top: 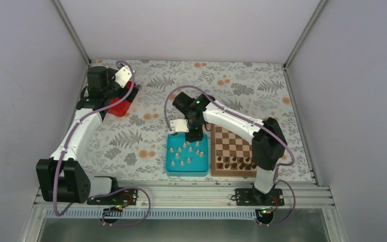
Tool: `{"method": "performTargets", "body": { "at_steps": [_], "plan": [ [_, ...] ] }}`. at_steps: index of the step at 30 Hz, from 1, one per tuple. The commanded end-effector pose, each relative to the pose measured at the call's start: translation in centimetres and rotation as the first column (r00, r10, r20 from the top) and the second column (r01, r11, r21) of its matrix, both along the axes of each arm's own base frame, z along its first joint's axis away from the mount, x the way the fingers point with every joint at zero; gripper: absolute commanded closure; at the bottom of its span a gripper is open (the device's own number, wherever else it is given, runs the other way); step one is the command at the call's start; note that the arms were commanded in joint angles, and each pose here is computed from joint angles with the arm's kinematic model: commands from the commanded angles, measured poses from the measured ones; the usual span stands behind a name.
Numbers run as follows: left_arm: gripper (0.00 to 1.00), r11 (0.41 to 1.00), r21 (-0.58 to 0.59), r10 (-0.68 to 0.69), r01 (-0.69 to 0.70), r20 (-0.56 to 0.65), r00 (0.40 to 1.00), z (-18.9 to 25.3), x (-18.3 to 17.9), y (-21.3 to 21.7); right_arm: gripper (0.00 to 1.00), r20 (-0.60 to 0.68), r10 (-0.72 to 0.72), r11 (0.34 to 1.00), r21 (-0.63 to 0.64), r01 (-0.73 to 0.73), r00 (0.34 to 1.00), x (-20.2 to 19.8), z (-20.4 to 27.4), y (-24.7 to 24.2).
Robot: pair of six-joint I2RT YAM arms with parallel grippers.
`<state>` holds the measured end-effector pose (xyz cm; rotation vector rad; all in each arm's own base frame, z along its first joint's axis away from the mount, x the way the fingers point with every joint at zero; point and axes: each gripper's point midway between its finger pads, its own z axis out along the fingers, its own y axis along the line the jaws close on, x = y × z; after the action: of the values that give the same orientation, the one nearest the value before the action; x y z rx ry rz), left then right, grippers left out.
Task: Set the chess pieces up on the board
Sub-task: Pick up the chess piece from the storage box.
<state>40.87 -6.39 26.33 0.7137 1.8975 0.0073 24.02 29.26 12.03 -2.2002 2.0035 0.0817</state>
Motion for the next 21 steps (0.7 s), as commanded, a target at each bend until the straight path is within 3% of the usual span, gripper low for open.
{"method": "performTargets", "body": {
  "at_steps": [1, 12, 21],
  "plan": [
    [0.0, 1.0, -0.005, 0.008, -0.008, 0.026, 1.0, 0.3, -0.1, 0.2, 0.45, -0.035, 0.012, 0.999, -0.049, -0.014, 0.999, -1.0, -2.9, 0.9],
    [0.0, 1.0, -0.005, 0.016, -0.016, 0.033, 0.999, 0.4, -0.1, 0.3, 0.47, 0.032, 0.019, 0.999, -0.05, -0.017, 0.999, 0.1, -5.3, 1.9],
    [0.0, 1.0, -0.002, 0.018, -0.018, 0.032, 0.999, 0.2, -0.2, 0.4, 0.5, -0.007, 0.027, 0.997, -0.075, -0.027, 1.0, -0.3, -6.3, 1.7]
  ]
}}
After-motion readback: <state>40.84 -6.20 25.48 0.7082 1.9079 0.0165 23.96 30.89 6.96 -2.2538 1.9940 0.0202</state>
